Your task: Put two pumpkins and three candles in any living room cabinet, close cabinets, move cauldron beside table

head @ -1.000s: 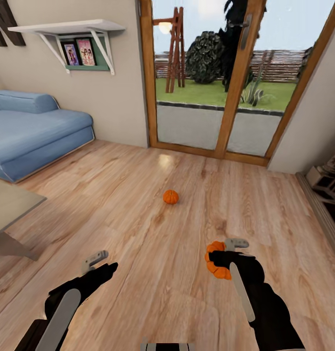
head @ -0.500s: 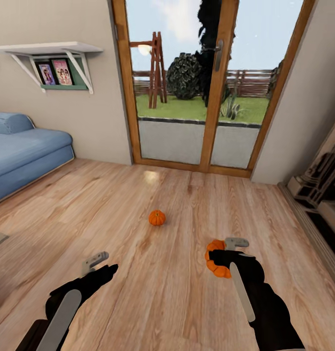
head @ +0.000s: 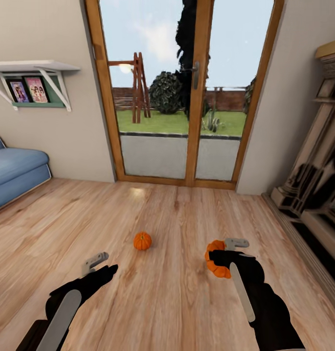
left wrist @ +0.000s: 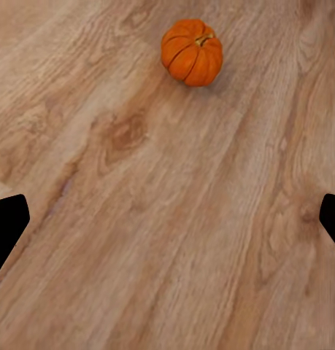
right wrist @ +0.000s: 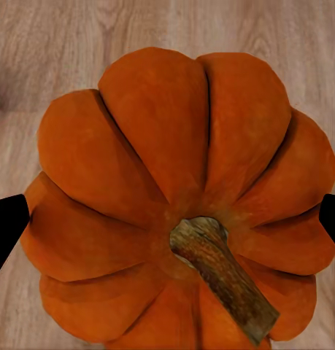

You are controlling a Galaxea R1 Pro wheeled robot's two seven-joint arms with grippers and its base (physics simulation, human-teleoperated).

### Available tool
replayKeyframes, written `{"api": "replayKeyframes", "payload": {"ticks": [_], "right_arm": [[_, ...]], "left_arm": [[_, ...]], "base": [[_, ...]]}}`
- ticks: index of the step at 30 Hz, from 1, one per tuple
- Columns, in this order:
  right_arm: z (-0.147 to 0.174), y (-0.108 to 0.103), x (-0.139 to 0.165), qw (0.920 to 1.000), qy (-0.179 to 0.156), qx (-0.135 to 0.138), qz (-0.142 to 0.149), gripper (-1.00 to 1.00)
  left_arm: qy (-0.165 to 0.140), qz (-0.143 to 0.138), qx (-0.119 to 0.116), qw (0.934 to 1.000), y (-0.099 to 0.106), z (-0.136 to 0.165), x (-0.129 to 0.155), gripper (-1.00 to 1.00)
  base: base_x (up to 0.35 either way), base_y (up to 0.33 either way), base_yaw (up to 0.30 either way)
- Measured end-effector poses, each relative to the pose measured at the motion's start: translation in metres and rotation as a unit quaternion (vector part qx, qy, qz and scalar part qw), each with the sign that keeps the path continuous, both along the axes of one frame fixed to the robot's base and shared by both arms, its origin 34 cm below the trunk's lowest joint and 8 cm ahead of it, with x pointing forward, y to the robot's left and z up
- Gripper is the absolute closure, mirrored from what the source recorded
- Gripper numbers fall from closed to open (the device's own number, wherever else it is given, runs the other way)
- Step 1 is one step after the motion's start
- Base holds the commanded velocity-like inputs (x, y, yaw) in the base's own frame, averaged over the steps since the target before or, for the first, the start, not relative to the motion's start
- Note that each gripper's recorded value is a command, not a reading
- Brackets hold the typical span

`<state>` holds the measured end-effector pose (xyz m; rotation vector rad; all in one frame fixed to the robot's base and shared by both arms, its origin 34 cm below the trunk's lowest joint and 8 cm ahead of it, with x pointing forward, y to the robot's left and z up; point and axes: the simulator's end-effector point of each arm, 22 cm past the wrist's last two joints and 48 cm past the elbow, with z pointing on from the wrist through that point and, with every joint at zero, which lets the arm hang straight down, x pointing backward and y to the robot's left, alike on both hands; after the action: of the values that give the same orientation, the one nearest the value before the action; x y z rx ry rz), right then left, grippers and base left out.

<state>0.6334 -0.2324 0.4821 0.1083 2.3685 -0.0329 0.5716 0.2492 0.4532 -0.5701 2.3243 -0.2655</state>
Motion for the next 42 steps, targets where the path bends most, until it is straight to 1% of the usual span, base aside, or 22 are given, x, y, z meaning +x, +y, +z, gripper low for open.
{"api": "replayKeyframes", "payload": {"ticks": [10, 18, 21, 29, 36, 39, 40, 41, 42], "right_arm": [[0.029, 0.000, 0.000, 0.9997, -0.025, 0.000, 0.000, 1.00], [0.047, 0.001, 0.000, 0.9992, -0.040, 0.001, 0.000, 1.00], [0.047, 0.001, 0.000, 0.9992, -0.040, 0.001, 0.001, 1.00], [0.041, 0.002, -0.002, 0.9994, -0.033, 0.000, 0.002, 1.00], [0.041, 0.002, -0.002, 0.9995, -0.033, 0.000, 0.002, 1.00], [0.041, 0.002, -0.002, 0.9994, -0.033, 0.001, 0.002, 1.00], [0.042, 0.003, -0.001, 0.9994, -0.035, 0.001, 0.002, 1.00], [0.044, 0.004, -0.001, 0.9993, -0.037, 0.001, 0.003, 1.00], [0.044, 0.005, -0.001, 0.9993, -0.037, 0.003, 0.003, 1.00]], "left_arm": [[-0.025, 0.001, 0.000, 0.9997, 0.001, 0.026, 0.002, -1.00], [-0.042, 0.001, 0.000, 0.9991, 0.000, 0.043, 0.003, -1.00], [-0.042, 0.000, 0.000, 0.9991, 0.000, 0.043, 0.003, -1.00], [-0.042, 0.001, 0.000, 0.9991, 0.001, 0.043, 0.003, -1.00], [-0.036, 0.002, 0.000, 0.9994, 0.002, 0.038, 0.001, -1.00], [-0.023, 0.003, 0.002, 0.9997, 0.004, 0.027, -0.002, -1.00], [-0.015, 0.004, 0.003, 0.9999, 0.004, 0.020, -0.004, -1.00], [0.001, 0.005, 0.006, 1.0000, 0.006, 0.007, -0.009, -1.00], [0.004, 0.005, 0.006, 1.0000, 0.006, 0.005, -0.009, -1.00]], "base": [[0.286, 0.000, -0.191], [0.329, 0.000, -0.034], [0.276, 0.000, -0.002], [0.126, 0.000, 0.000], [0.314, 0.000, 0.000], [0.326, 0.000, 0.000], [0.327, 0.000, 0.000], [0.327, 0.000, 0.000], [0.327, 0.000, 0.000]]}}
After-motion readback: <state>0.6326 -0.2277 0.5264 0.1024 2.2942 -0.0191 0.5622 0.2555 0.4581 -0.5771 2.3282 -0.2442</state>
